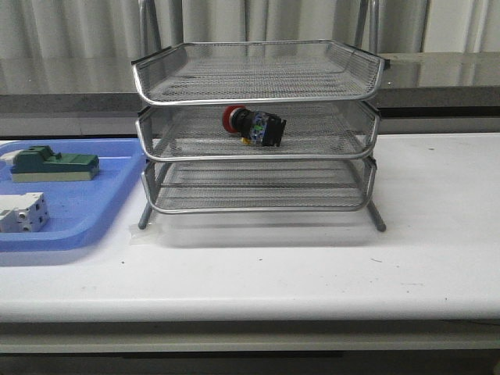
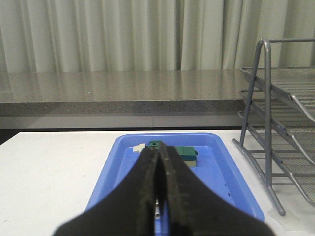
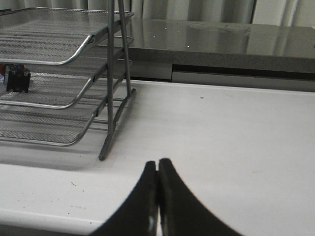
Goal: Place button on rack with both arms
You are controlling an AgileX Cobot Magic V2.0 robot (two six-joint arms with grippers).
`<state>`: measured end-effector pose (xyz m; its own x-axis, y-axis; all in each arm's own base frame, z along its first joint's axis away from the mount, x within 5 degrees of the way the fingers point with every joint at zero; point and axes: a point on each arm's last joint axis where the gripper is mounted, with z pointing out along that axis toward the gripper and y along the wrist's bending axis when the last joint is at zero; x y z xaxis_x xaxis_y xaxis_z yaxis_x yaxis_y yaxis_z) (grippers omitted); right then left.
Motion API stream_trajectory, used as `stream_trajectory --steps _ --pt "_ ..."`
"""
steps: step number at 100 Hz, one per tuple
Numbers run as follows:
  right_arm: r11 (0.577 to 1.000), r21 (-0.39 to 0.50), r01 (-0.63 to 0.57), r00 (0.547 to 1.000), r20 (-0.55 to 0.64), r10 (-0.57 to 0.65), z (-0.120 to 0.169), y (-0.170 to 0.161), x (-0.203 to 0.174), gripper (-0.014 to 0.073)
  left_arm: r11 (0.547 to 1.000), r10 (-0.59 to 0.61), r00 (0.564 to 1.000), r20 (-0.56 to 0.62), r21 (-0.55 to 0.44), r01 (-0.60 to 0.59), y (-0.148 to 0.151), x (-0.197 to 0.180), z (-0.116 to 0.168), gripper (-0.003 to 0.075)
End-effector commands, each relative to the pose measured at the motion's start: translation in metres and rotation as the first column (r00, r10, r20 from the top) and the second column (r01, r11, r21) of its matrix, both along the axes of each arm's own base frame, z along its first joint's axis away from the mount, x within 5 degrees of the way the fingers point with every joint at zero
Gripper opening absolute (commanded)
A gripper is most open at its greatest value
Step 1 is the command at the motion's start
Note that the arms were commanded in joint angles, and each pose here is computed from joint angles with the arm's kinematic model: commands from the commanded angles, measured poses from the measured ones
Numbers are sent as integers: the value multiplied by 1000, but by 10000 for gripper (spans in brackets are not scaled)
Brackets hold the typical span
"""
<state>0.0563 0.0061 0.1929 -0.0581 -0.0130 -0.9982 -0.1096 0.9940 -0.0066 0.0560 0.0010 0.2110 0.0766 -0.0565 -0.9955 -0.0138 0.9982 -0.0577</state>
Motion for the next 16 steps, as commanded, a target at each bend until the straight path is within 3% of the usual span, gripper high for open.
stream_trajectory --steps 1,16 --pt "1000 -10 6 995 102 -5 8 0 -1 -57 1000 1 997 79 -9 0 0 -2 -2 -20" --pt "1000 -10 6 995 102 -5 8 0 -1 -57 1000 1 997 79 -9 0 0 -2 -2 -20"
